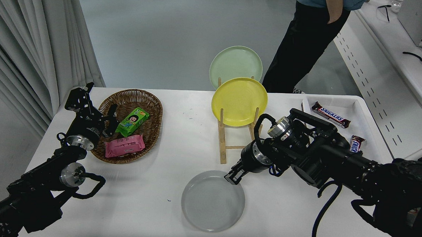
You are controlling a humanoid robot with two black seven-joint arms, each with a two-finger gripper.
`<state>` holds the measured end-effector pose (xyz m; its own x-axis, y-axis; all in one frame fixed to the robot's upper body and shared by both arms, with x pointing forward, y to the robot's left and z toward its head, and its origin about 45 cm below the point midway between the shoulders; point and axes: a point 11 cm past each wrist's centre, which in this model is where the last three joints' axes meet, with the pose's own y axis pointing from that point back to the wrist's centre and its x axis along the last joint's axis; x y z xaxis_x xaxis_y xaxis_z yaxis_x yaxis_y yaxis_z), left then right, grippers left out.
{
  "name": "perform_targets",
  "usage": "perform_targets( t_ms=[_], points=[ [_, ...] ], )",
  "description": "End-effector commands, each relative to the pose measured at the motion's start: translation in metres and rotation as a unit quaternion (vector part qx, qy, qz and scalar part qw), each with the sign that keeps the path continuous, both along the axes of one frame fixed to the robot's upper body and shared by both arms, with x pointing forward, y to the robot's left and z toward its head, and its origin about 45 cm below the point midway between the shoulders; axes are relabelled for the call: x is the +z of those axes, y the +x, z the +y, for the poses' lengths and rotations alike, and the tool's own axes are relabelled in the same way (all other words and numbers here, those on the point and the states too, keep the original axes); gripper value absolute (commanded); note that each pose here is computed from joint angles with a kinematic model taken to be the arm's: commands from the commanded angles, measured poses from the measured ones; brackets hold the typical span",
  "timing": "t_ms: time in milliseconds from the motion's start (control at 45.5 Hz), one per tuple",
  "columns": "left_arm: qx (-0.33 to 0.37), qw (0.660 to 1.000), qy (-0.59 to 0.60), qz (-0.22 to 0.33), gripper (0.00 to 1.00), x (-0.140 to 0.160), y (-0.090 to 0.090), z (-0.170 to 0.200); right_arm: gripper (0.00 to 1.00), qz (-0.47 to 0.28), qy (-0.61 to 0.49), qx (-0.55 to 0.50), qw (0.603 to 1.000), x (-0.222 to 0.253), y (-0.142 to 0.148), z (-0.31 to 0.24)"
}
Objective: Place the plate on the table
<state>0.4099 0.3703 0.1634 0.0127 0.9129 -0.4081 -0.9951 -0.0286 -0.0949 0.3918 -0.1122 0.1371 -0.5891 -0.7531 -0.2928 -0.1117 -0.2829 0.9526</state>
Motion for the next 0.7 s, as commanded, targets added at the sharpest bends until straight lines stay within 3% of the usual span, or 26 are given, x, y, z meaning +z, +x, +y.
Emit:
perform_targets(
  t_ms=[0, 286, 418, 681],
  points=[
    [0.000, 1.000, -0.001, 0.000, 1.00, 0.000, 0.000, 0.000, 0.99, -0.037, -0.020, 0.030, 0.999, 0.019, 0.011, 0.007],
    [0.001, 1.000, 0.000, 0.000, 1.00, 0.000, 0.000, 0.001, 0.99, -0.083, -0.040, 0.091, 0.992, 0.041, 0.013, 0.025],
    [0.000, 1.000, 0.001, 0.000, 1.00, 0.000, 0.000, 0.001, 0.99, -0.151, 0.018, 0.148, 0.977, 0.062, 0.021, 0.049],
    [0.000, 1.000, 0.000, 0.000, 1.00, 0.000, 0.000, 0.000, 0.99, -0.333, 0.068, 0.308, 0.889, 0.114, 0.044, 0.081]
  ],
)
